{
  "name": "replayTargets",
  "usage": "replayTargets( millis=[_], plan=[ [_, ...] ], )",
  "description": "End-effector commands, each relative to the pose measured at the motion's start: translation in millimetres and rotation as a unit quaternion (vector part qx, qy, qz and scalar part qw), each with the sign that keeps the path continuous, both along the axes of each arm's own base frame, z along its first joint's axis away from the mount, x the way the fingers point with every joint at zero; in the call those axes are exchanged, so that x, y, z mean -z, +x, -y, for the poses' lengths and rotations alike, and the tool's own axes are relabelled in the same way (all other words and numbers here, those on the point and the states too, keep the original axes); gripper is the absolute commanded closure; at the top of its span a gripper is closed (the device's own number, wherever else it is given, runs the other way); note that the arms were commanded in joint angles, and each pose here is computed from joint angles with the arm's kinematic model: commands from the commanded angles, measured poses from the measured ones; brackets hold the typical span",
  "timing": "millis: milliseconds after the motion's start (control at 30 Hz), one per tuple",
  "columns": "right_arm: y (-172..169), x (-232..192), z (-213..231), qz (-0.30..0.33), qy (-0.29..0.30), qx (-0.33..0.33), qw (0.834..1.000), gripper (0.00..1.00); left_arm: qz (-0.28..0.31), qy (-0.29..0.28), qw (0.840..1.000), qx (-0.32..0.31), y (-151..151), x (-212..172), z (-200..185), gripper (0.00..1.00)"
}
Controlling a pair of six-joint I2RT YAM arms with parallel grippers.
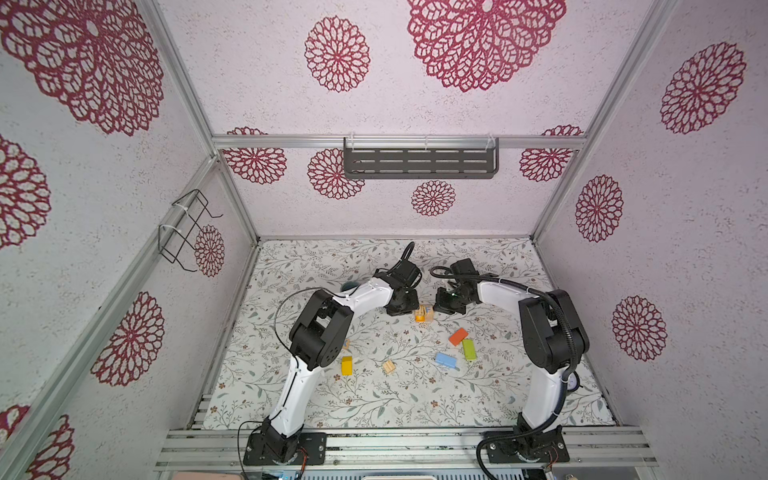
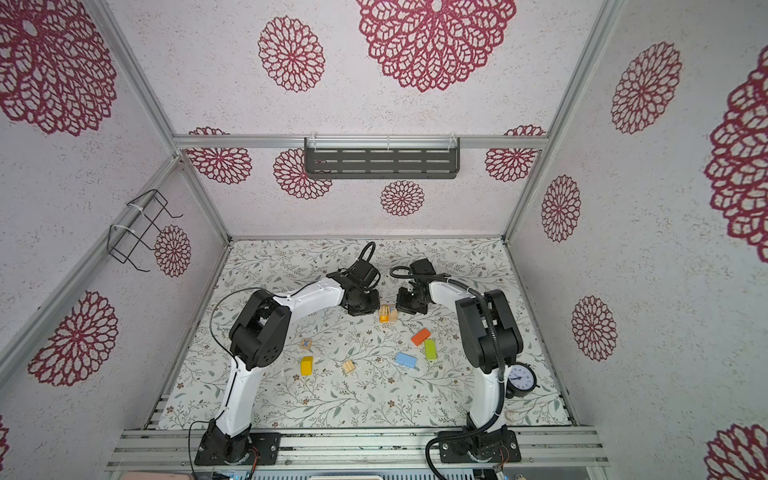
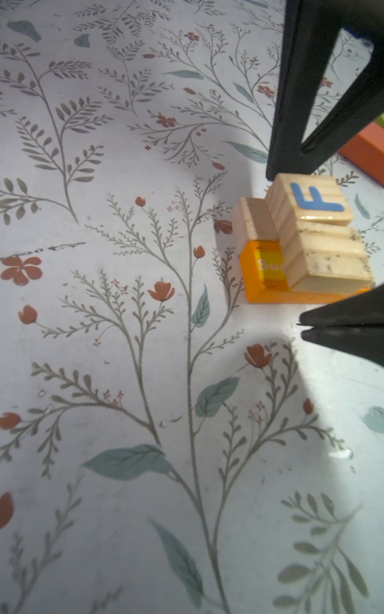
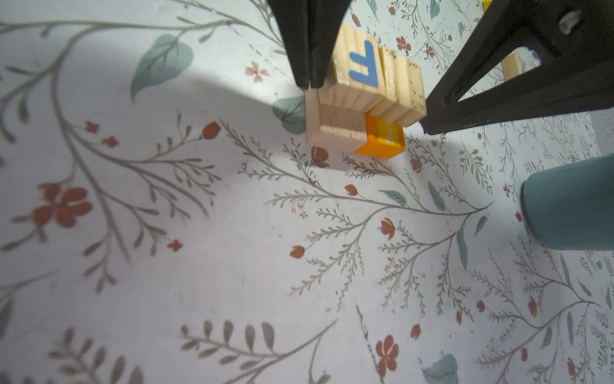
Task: Build the wood block tower
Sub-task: 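Bring both grippers to the stack and press the cubes together from both sides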
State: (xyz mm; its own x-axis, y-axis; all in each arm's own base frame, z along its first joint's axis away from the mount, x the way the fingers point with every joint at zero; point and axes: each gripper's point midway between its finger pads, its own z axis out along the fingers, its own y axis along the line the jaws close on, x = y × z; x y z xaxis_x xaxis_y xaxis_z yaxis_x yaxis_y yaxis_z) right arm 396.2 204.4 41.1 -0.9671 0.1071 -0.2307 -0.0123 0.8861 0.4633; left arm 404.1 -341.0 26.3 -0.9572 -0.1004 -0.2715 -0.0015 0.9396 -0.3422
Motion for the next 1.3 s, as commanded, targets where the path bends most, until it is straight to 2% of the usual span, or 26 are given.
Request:
replayTargets(
  millis=[0, 633, 733, 800, 967, 1067, 1267],
  plan=[
    [-4, -1, -4, -0.005, 0.006, 0.0, 1.0, 1.0, 0.006, -0.016, 1.0, 0.003, 2, -3, 15, 0.96],
    [-5, -5, 0, -0.001, -0.002, 0.005, 1.0, 1.0, 0.009, -0.018, 1.0, 0.011, -2, -8, 21, 0.96],
    [-4, -7, 3, 0.002, -0.013, 0.007, 1.0, 0.98, 0.01, -0.013, 1.0, 0.01, -3, -10, 18, 0.96],
    [-3, -10, 6, 0.006, -0.019, 0.01, 1.0, 0.96, 0.012, -0.009, 1.0, 0.009, -4, -12, 15, 0.92],
    [0, -20, 14, 0.014, -0.03, 0.018, 0.999, 0.9, 0.025, 0.0, 1.0, 0.003, -4, -25, 2, 0.73],
    [1, -28, 25, 0.022, -0.045, 0.03, 0.998, 0.87, 0.035, 0.004, 0.999, -0.002, -3, -35, -9, 0.69],
    [-4, -46, 40, 0.031, -0.071, 0.046, 0.996, 0.81, 0.048, 0.001, 0.999, -0.011, -7, -52, -31, 0.68]
  ],
)
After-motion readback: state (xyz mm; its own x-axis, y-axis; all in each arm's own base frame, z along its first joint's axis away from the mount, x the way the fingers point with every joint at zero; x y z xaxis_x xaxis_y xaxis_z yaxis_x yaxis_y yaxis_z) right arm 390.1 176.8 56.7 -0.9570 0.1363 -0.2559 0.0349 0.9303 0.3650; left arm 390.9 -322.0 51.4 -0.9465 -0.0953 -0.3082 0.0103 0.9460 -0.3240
